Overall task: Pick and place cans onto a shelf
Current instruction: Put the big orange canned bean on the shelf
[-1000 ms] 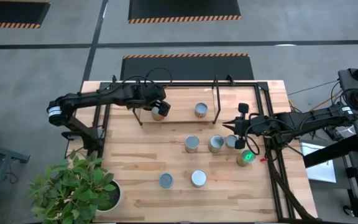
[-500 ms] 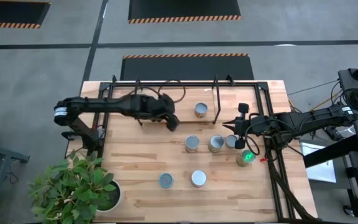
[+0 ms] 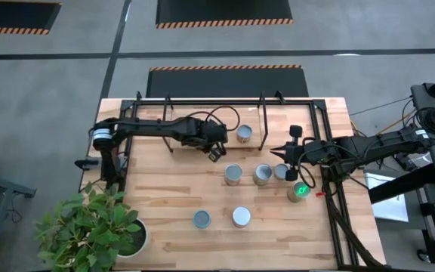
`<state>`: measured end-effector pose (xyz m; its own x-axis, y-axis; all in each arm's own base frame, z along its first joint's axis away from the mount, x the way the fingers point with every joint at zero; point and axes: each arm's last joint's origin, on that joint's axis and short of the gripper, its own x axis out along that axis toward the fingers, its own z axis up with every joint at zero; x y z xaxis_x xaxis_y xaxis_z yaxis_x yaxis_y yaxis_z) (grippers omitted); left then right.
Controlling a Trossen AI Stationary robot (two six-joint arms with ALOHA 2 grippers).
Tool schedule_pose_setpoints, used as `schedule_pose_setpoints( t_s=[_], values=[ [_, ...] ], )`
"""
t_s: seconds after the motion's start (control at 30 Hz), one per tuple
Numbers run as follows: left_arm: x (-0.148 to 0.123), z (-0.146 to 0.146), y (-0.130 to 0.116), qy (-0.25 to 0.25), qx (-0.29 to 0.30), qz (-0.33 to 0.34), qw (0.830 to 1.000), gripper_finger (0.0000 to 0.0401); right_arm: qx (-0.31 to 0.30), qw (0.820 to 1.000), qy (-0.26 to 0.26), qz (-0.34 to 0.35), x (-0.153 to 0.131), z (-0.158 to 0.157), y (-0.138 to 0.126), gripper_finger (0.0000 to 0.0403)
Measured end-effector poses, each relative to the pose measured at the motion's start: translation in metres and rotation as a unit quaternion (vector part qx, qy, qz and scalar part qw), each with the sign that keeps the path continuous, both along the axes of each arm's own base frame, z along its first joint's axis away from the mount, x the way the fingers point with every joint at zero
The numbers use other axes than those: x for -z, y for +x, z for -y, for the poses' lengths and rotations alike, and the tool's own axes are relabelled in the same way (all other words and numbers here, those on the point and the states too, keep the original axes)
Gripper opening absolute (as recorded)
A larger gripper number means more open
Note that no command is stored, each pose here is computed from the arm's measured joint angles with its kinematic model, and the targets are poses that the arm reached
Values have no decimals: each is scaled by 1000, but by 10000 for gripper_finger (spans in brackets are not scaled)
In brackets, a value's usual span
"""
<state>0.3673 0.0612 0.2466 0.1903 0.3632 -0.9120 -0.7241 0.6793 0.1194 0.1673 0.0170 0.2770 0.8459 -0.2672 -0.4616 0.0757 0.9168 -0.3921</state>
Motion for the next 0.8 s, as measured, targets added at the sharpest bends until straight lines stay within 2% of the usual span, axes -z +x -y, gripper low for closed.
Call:
schedule_pose_setpoints(
  t_s=[0.07,0.17,0.8],
  values=[
    [-2,-2,2,22,-6,-11,1000,8,-1,1000,-2,-1,0,0,0,18],
    [-1,-3,2,40,-15,-25,999,9,-1,1000,-2,-1,0,0,0,18],
    [-2,-9,-11,72,-70,-71,992,3,1,1000,1,-1,0,0,0,18]
  ],
)
